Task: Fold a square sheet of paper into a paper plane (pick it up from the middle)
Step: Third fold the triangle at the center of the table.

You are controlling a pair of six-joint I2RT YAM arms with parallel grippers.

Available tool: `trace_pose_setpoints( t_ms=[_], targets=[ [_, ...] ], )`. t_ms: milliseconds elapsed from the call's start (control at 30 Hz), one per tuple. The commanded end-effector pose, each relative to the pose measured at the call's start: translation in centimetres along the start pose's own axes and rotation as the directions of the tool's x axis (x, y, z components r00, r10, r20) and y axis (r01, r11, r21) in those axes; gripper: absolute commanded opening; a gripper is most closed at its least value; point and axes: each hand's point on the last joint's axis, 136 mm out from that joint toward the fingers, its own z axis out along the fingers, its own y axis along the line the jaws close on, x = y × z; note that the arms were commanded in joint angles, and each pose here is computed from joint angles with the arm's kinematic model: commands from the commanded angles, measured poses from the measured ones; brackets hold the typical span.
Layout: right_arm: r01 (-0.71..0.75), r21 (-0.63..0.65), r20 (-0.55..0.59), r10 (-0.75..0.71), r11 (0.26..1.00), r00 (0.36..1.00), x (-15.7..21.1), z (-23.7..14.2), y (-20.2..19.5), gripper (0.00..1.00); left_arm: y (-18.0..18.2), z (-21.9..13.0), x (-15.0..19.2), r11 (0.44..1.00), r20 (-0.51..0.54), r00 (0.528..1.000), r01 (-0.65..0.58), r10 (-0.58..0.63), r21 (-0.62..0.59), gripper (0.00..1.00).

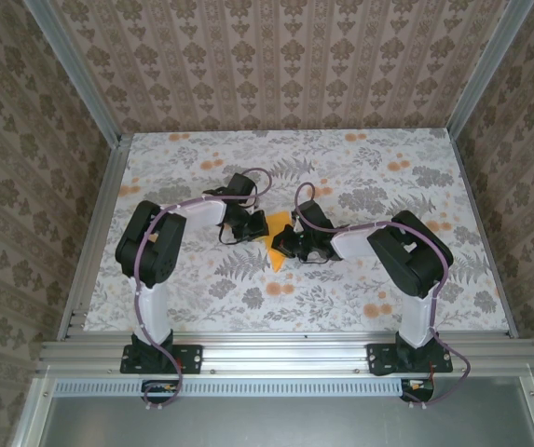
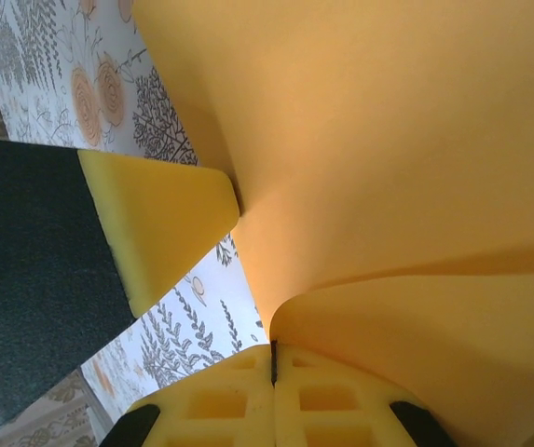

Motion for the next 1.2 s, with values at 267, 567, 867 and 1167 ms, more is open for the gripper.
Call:
trace_pose_setpoints(
  t_ms=[267,567,867,1167],
  targets=[
    [0.036,0.041,-0.037,-0.035,0.999,0.999,1.0,-0.9,-0.7,0.08,2.0,1.5,1.8,0.997,-0.073,0.997,-0.008,0.002,-0.08,0.1],
    [0.046,0.053,-0.038,-0.044,0.998,0.998,1.3,-1.4,-1.0,0.09,1.9,1.6,1.9,0.997,-0.075,0.997,-0.01,0.004,-0.079,0.1],
    [0.037,0.062,-0.048,-0.034,0.997,0.998,1.3,-0.8,-1.3,0.11,1.7,1.6,1.9,0.997,-0.077,0.997,-0.017,0.011,-0.076,0.1],
    [0.026,0.063,-0.056,-0.023,0.998,0.998,1.3,-0.4,-1.5,0.13,1.4,1.4,1.9,0.997,-0.074,0.997,-0.021,0.015,-0.073,0.1]
  ],
)
